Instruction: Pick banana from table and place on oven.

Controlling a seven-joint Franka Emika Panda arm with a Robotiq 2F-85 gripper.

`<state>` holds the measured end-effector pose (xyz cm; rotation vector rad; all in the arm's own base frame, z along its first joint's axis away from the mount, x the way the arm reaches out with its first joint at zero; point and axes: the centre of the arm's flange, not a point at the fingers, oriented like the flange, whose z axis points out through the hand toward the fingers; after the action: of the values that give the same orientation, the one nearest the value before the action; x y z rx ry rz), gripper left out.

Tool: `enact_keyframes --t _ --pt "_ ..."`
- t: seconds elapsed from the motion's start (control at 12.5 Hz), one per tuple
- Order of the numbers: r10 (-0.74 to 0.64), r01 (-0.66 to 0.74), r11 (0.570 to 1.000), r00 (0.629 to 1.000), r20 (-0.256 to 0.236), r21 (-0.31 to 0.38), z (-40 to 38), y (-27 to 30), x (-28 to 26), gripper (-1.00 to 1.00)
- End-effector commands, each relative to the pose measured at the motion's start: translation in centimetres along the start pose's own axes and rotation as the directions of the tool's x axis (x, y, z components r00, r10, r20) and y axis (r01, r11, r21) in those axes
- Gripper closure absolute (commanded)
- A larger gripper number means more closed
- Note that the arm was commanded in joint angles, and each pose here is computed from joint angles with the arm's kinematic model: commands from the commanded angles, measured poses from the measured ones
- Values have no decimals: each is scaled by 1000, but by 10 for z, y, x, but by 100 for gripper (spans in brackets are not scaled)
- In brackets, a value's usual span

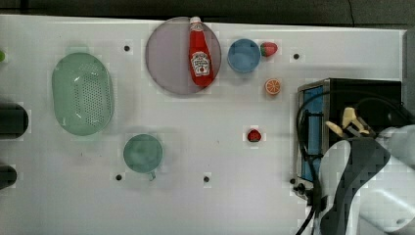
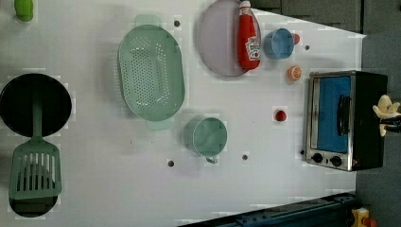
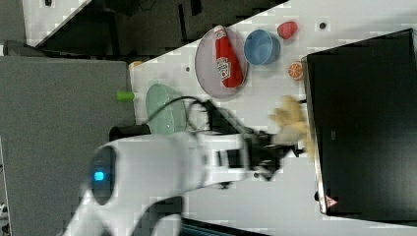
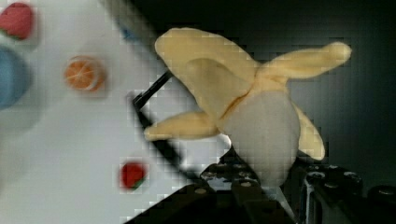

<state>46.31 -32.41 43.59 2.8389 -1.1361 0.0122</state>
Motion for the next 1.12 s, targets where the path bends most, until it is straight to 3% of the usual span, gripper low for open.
enact_keyframes --t 0.08,0.4,0.88,0.96,1.12 --pt "-215 215 977 972 -95 -13 -4 23 23 51" --pt "-261 258 964 964 -51 -68 34 38 33 45" --pt "-269 264 962 961 -70 -71 27 34 36 -86" --pt "-273 268 961 958 -82 -73 19 32 39 -100" --pt "-284 277 958 951 -123 -68 -11 24 45 -100"
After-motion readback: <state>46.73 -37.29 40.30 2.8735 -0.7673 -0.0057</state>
